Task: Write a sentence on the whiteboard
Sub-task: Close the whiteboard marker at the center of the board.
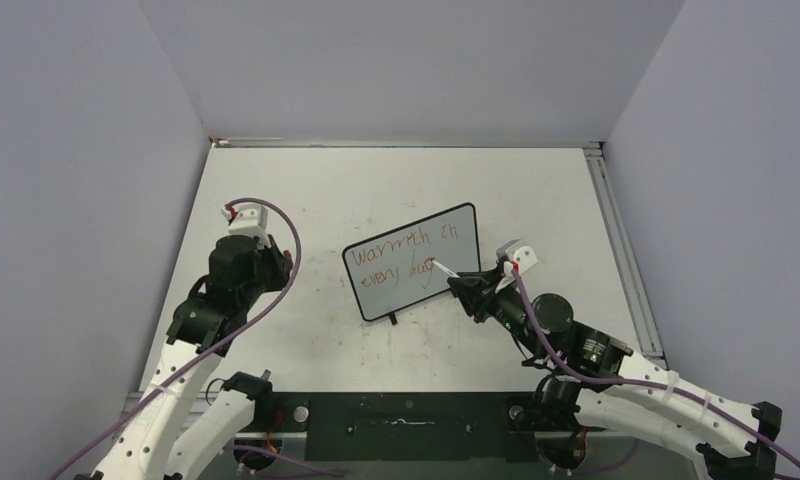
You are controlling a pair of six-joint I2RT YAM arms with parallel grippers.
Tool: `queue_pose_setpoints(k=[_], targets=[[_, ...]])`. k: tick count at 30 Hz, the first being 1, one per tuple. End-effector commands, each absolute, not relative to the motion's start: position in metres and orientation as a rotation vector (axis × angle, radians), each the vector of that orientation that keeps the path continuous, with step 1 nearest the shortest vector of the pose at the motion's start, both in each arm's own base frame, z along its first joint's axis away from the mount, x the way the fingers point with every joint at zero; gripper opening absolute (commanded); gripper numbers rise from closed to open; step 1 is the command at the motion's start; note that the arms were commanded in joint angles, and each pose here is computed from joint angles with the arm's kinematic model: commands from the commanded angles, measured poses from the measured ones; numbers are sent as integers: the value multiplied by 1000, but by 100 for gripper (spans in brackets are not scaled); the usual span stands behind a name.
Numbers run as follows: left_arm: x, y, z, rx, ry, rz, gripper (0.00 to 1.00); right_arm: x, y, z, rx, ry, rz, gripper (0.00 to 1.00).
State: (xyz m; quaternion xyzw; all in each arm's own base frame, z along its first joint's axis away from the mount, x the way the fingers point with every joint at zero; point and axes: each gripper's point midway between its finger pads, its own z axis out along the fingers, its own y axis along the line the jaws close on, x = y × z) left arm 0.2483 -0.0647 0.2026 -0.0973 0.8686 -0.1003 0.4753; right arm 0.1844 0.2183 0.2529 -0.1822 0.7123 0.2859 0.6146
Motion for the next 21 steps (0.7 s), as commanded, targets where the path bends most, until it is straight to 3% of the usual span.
queue_pose_setpoints(k=[1,8,13,21], targets=[[236,-102,249,112,2003,-396,0,171,234,264,-518,1667,792,5],[187,-172,260,558,1939,-700,0,182,233,281,-587,1706,935,5],[147,-210,249,780,1928,-887,0,191,228,285,-666,1742,1212,5],[95,-254,204,1081,1928,-1064,0,158,236,285,-806,1805,1598,5]])
